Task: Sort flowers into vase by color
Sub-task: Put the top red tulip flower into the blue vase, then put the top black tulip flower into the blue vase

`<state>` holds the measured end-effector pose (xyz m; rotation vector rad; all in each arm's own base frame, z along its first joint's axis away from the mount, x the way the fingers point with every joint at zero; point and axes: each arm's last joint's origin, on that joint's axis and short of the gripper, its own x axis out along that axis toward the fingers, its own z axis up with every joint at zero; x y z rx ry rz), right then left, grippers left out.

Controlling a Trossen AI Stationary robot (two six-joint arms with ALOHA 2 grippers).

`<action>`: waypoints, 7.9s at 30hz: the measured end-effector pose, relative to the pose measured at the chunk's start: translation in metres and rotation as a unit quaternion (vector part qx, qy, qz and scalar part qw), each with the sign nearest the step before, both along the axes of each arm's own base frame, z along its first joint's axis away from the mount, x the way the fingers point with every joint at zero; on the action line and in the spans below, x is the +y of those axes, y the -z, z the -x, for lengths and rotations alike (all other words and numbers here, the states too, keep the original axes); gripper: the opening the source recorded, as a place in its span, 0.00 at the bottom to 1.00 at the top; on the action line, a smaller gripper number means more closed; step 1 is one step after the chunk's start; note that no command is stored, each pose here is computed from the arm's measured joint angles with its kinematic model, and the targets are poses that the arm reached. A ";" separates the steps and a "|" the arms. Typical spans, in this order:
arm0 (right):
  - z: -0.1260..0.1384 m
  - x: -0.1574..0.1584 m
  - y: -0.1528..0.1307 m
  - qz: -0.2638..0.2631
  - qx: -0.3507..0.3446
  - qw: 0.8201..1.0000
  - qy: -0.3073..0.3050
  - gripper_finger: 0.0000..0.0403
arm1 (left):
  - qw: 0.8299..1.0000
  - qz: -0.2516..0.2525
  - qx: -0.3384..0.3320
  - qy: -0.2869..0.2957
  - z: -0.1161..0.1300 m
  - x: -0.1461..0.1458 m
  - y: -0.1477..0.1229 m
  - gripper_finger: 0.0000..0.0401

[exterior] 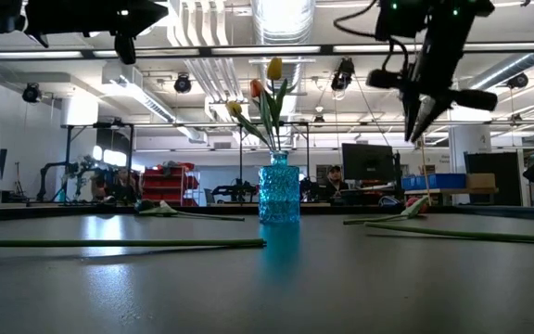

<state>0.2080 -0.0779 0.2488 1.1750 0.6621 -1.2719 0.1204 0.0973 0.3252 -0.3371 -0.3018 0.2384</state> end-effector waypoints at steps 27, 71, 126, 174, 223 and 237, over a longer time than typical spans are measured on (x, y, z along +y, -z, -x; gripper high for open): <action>-0.035 -0.075 0.107 -0.069 0.117 0.988 0.072 0.26 | 0.999 0.003 0.035 -0.020 0.011 -0.004 0.005 0.00; -0.172 0.049 -0.106 0.604 -0.003 0.694 -0.391 0.03 | 0.997 -0.049 0.043 -0.044 0.030 -0.023 0.001 0.00; -0.194 0.044 -0.018 0.542 0.156 0.735 -0.376 0.03 | 0.990 -0.068 0.116 -0.048 0.056 -0.050 -0.004 0.00; -0.264 0.057 -0.146 0.407 -0.058 0.795 -0.446 0.30 | 0.994 -0.067 0.051 -0.063 0.078 -0.070 -0.010 0.00; -0.006 -0.014 -0.111 0.346 0.049 0.858 -0.377 0.02 | 0.901 0.349 0.159 -0.201 -0.016 0.011 0.071 0.00; 0.020 -0.027 -0.097 0.339 0.060 0.845 -0.409 0.02 | 0.755 0.541 0.190 -0.318 -0.070 0.035 0.126 0.03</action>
